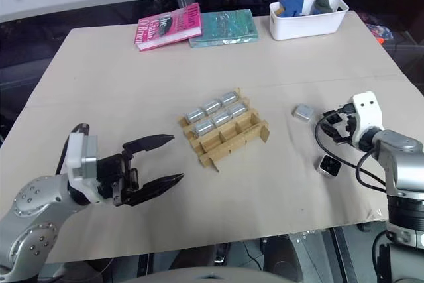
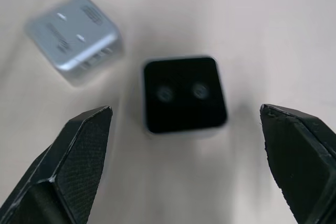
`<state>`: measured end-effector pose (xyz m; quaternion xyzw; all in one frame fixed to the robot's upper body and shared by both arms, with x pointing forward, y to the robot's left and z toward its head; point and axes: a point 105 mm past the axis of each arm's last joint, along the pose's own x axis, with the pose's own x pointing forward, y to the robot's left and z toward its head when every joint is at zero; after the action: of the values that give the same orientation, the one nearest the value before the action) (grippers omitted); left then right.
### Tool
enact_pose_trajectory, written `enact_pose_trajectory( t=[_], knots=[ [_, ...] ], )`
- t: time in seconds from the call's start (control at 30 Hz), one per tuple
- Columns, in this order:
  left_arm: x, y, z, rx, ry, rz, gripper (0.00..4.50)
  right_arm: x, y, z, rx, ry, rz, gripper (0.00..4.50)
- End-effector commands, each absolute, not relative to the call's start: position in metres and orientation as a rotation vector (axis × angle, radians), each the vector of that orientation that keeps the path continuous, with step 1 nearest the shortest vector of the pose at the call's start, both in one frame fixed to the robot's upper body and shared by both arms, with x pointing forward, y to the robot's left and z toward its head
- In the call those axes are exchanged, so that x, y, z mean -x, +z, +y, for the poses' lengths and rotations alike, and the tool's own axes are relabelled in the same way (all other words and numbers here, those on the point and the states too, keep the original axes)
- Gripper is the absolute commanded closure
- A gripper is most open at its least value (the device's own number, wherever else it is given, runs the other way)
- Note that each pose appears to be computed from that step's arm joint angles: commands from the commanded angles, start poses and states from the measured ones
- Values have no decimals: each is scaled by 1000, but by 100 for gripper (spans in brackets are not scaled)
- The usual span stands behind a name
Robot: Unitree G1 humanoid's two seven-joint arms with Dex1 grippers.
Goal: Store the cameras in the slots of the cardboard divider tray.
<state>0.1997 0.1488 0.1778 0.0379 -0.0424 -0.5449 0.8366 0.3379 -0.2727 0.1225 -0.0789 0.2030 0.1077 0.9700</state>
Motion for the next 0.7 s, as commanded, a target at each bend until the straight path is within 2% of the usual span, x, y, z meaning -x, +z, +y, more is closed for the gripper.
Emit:
enact_pose_trajectory(
  t=[0.03, 0.33, 0.43, 0.47, 0.53, 0.63, 0.7],
  knots=[
    [-197, 181, 148, -97, -1156, -104, 0, -342, 132, -273, 192, 221, 361, 2],
    [-197, 181, 148, -96, -1145, -106, 0, -350, 130, -269, 202, 251, 343, 2],
    [-199, 181, 148, -92, -1136, -106, 0, -351, 129, -269, 205, 255, 341, 134],
    [-201, 181, 149, -89, -1125, -105, 0, -351, 129, -269, 209, 255, 339, 193],
    [-207, 181, 151, -87, -1084, -101, 0, -350, 130, -268, 227, 262, 336, 262],
    [-223, 188, 155, -23, -983, -115, 0, -347, 136, -267, 296, 272, 301, 262],
    [-236, 199, 154, 55, -922, -107, 0, -341, 158, -253, 421, 346, 195, 262]
  ],
)
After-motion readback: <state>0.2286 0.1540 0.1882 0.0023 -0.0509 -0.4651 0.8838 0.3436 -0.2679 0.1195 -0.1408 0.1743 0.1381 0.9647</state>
